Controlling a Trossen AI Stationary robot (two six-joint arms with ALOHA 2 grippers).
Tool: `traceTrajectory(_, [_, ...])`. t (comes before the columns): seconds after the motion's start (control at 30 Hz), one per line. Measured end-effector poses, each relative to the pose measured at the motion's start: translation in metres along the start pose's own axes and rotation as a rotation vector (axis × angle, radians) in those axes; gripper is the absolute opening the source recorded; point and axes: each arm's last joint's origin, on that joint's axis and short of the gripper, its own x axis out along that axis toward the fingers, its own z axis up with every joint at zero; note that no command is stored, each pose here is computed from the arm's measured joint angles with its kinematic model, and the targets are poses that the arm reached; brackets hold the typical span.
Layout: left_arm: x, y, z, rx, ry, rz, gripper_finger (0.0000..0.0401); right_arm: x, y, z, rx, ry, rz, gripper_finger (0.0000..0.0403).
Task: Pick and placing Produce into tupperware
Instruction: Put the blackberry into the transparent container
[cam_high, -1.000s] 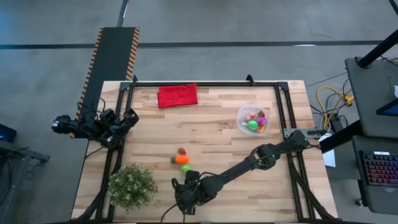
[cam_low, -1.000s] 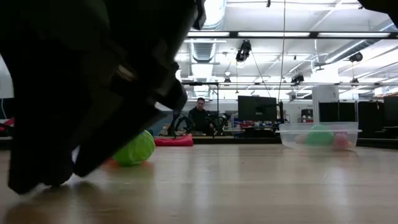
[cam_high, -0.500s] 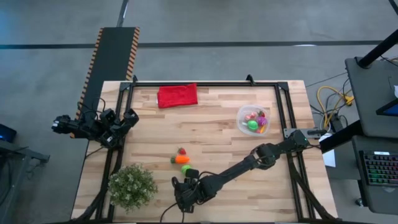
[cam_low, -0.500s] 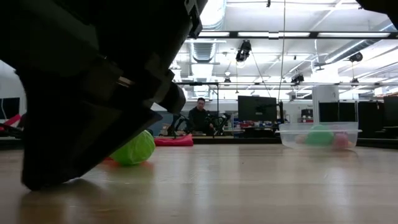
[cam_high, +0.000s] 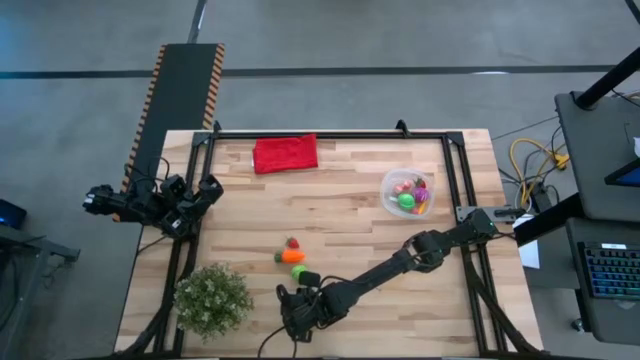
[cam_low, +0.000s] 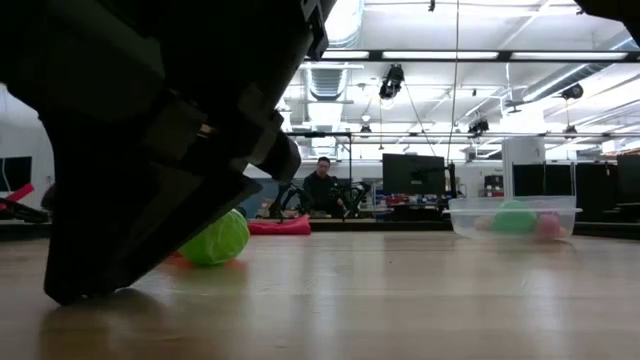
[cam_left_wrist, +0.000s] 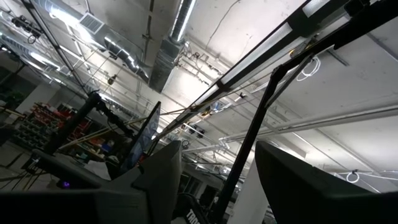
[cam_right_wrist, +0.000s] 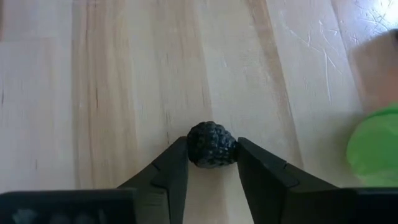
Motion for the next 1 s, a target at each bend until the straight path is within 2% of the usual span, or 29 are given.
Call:
traceTrajectory(0.13, [0.000, 0.000, 0.000, 0.000, 0.000, 0.000, 0.0192, -0.009, -0.001, 0.005, 0.009, -0.009, 0.005, 0.0120])
traceTrajectory(0.27, [0.000, 0.000, 0.000, 0.000, -0.001, 0.000, 0.0192, -0.033, -0.006, 0.015, 0.037, -0.001, -0.003, 0.0111])
traceTrajectory(0.5, [0.000, 0.000, 0.000, 0.000, -0.001, 0.000, 0.0192, -0.092, -0.026, 0.020, 0.136, 0.144, -0.103, 0.0113])
traceTrajectory(0.63, [0.000, 0.000, 0.000, 0.000, 0.000, 0.001, 0.0192, -0.143, -0.044, 0.021, 0.270, 0.190, -0.184, 0.0112])
traceTrajectory(0.77, [0.000, 0.000, -0.001, 0.002, 0.006, 0.003, 0.0192, -0.189, -0.074, 0.020, 0.466, 0.247, -0.301, 0.0115])
traceTrajectory(0.87, [0.000, 0.001, -0.002, 0.004, 0.017, 0.008, 0.0192, -0.217, -0.098, 0.028, 0.575, 0.197, -0.273, 0.0122])
traceTrajectory(1.0, [0.000, 0.001, -0.003, 0.008, 0.031, 0.014, 0.0192, -0.239, -0.144, 0.027, 0.726, 0.208, -0.296, 0.0126])
